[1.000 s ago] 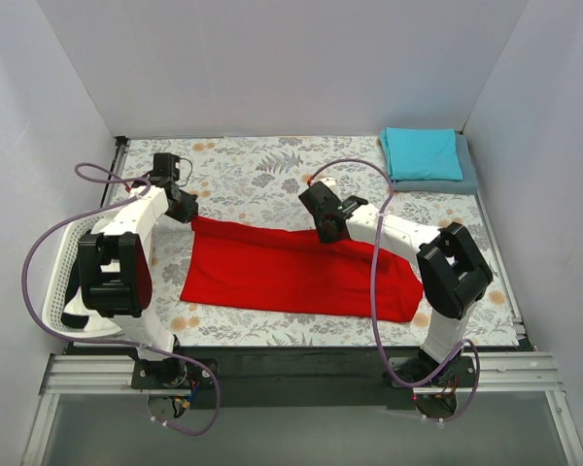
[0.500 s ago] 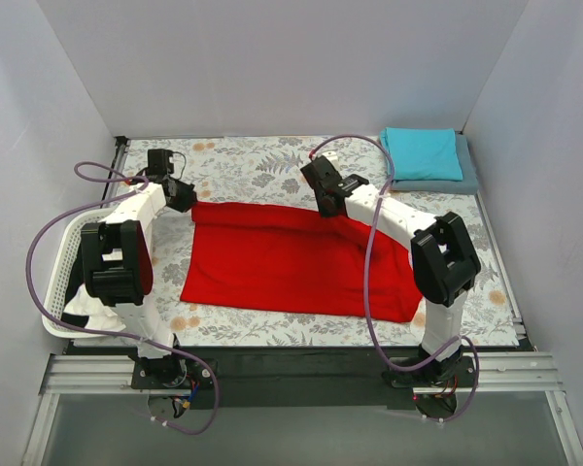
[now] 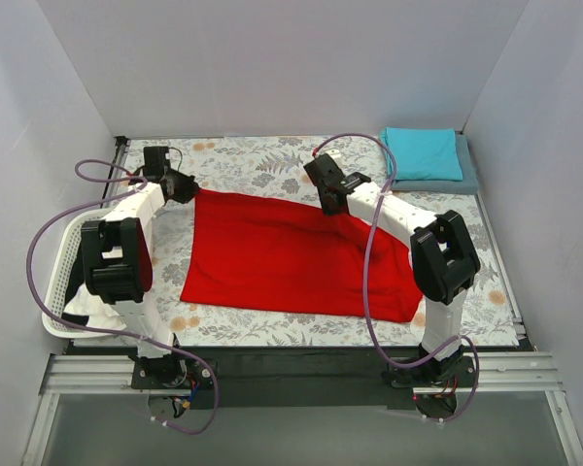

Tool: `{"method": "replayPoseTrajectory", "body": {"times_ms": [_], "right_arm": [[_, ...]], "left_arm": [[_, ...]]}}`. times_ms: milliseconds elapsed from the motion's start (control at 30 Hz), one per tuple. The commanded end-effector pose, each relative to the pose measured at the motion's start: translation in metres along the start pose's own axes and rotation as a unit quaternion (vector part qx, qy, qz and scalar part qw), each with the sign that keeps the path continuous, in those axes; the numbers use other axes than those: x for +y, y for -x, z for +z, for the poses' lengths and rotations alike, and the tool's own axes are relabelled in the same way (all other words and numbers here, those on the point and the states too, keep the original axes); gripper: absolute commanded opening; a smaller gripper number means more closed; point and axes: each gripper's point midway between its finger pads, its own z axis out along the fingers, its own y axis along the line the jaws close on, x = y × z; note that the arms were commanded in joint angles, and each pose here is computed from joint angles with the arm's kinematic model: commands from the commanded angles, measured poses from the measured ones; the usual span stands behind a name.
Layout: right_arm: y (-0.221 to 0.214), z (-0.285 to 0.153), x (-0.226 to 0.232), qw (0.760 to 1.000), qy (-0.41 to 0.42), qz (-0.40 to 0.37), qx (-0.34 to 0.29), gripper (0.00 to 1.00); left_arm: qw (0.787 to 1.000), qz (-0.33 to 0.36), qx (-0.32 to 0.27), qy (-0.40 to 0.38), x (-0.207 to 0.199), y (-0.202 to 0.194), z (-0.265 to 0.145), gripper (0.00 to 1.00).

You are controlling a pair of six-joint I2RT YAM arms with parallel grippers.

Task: Fold and stack the t-shirts
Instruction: Fold the tshirt

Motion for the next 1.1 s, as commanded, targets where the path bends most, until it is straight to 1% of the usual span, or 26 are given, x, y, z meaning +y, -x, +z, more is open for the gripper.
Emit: {"method": "replayPoseTrajectory", "body": {"times_ms": [0,167,200,467,767,1067], "right_arm": [[0.016,-0.01,-0.008,1.0,-0.009,0.011,-0.023,0.01],[0.009,-0.017,-0.006,1.0,0.011,0.014,-0.017,0.01],[0.007,-0.019,-0.005,1.0,0.016,0.015,-0.015,0.01],[-0.036,-0.034,0.001,0.997,0.067,0.022,0.026,0.01],[-0.062,-0.051,0.017,0.991,0.118,0.026,0.051,0.01],[-0.087,-0.053,0.03,0.989,0.124,0.007,0.075,0.01]], "left_arm": [[1.0,0.007,0.001,-0.028,-0.015,0.008,0.002,0.0],[1.0,0.008,0.01,-0.021,-0.006,0.001,0.001,0.0],[1.0,0.007,0.012,-0.013,0.002,-0.001,0.002,0.0],[1.0,-0.011,0.011,0.004,0.023,-0.003,-0.022,0.0],[0.999,-0.013,0.015,0.037,0.052,-0.013,-0.037,0.0],[0.997,-0.015,0.025,0.071,0.082,-0.027,-0.05,0.0]]}}
